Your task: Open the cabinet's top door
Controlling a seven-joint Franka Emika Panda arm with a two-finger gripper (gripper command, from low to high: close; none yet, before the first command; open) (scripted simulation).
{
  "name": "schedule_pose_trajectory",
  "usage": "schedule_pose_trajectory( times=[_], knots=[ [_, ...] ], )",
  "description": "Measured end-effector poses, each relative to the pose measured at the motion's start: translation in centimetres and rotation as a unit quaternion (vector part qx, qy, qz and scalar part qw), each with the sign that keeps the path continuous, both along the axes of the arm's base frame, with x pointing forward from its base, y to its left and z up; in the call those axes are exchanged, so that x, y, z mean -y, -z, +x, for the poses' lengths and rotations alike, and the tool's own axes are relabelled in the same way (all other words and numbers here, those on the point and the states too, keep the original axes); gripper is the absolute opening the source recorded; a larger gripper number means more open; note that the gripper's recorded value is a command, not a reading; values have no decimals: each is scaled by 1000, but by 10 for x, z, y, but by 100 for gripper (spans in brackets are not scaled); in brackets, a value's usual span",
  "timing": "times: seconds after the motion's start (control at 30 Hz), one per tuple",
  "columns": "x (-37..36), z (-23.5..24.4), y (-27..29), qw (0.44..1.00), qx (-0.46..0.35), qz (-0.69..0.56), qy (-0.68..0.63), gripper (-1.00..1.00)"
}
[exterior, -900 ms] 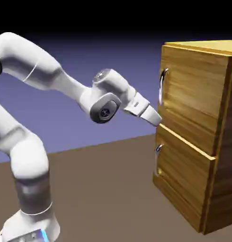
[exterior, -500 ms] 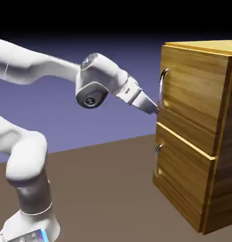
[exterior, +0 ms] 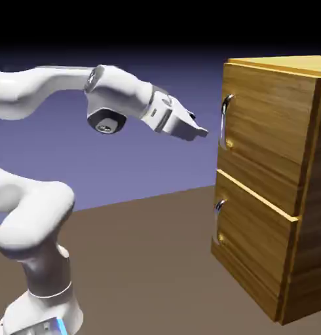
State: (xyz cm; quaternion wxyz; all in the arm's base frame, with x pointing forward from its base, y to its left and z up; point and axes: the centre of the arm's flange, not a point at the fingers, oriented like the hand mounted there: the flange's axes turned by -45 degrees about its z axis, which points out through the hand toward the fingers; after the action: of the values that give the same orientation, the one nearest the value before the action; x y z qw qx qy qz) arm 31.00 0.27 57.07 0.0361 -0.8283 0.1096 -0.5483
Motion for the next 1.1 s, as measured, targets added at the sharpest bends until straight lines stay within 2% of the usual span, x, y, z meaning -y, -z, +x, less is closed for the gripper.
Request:
schedule_pose_trajectory(
  times=[0.3, 0.6, 0.97, 1.1],
  knots=[
    [-25, 1, 6, 998, 68, -14, -4, 0],
    [-44, 21, 29, 990, 133, -50, -13, 0],
    [-43, 57, 71, 974, 195, -109, -24, 0],
    [-40, 105, 70, 974, 195, -109, -24, 0]
  ],
)
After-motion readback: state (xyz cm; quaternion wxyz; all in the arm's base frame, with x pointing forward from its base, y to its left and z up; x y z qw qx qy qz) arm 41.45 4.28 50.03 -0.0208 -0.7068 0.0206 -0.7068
